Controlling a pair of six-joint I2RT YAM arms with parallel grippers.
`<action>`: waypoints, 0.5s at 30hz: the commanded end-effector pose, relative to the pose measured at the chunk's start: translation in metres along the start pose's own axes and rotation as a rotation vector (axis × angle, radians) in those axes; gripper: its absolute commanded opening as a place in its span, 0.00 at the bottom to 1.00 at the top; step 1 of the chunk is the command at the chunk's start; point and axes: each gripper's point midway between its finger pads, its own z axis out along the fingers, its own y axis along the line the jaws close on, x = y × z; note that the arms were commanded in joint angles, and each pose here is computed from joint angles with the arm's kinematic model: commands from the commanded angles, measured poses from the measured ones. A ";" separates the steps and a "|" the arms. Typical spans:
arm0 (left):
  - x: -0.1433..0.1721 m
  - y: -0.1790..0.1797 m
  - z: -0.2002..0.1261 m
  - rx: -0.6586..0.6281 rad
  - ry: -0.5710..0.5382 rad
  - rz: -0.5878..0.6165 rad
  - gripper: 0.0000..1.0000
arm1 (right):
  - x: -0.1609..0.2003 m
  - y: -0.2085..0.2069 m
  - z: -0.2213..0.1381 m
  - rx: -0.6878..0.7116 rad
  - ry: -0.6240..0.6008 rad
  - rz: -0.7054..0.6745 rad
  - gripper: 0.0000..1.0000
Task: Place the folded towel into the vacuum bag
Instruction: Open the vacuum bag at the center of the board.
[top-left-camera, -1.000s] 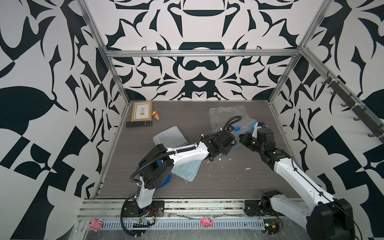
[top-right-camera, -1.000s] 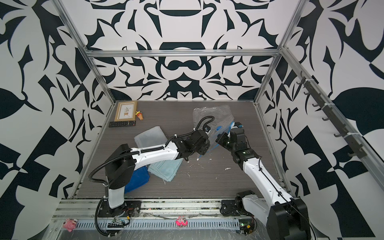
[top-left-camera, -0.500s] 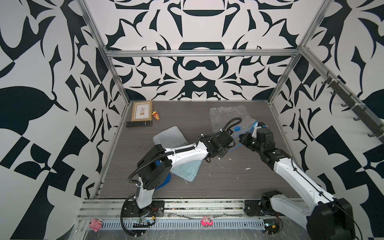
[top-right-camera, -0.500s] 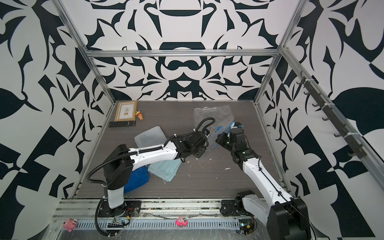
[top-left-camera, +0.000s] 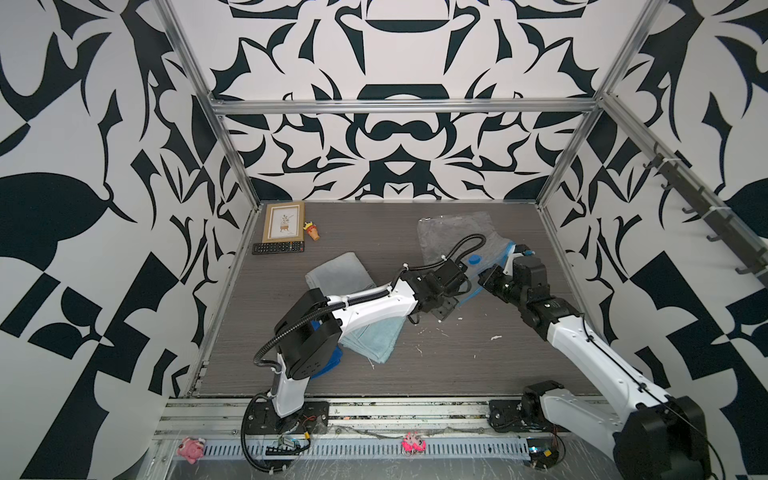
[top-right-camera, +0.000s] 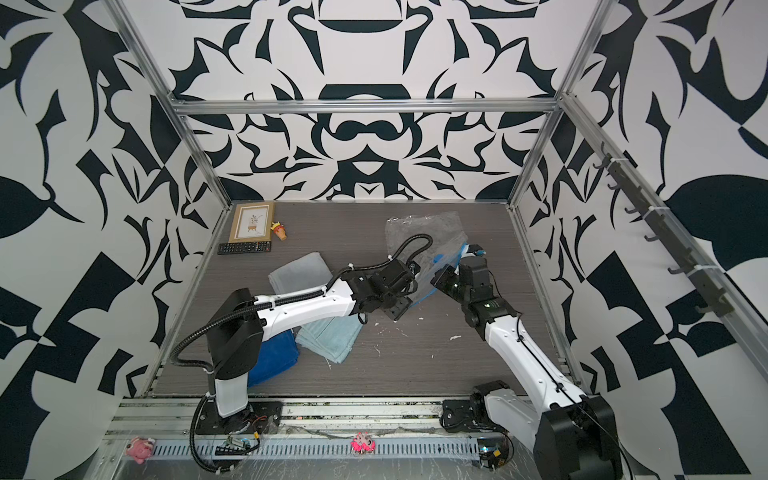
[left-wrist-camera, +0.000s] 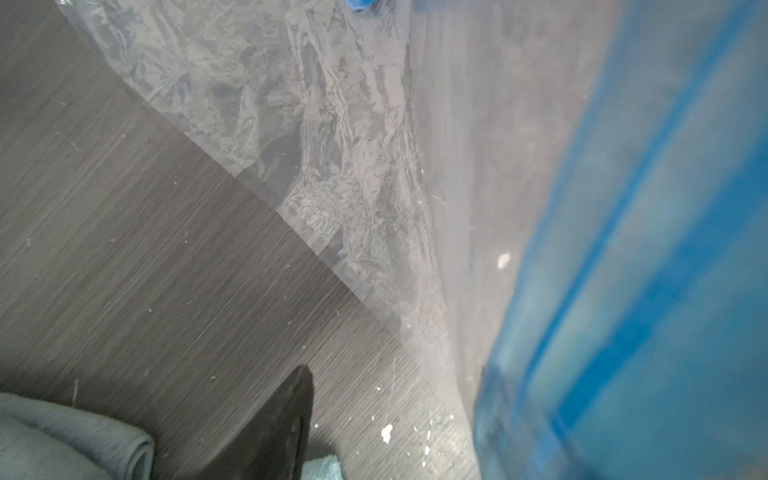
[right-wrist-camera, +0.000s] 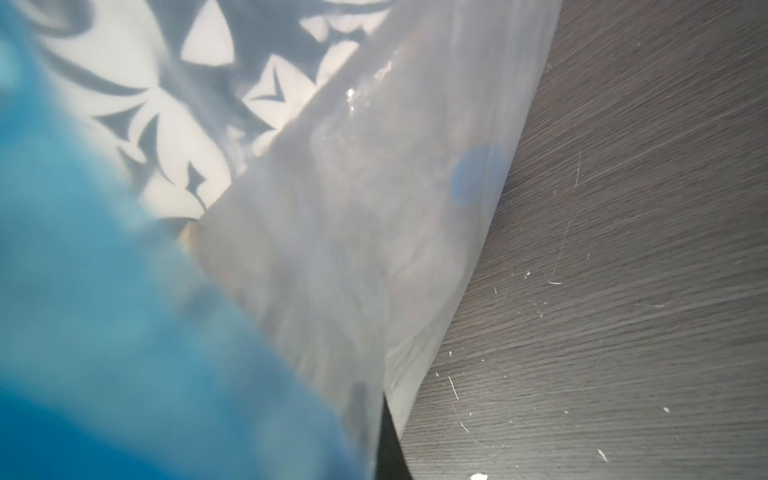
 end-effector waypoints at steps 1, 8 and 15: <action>0.016 0.001 -0.006 0.003 0.089 0.019 0.63 | -0.018 0.010 -0.004 -0.023 -0.073 -0.013 0.00; 0.008 0.005 -0.008 -0.020 0.066 0.005 0.52 | -0.020 0.012 -0.003 -0.023 -0.070 -0.015 0.00; -0.009 -0.001 -0.017 0.020 -0.021 -0.014 0.29 | -0.017 0.011 0.000 -0.020 -0.055 -0.016 0.00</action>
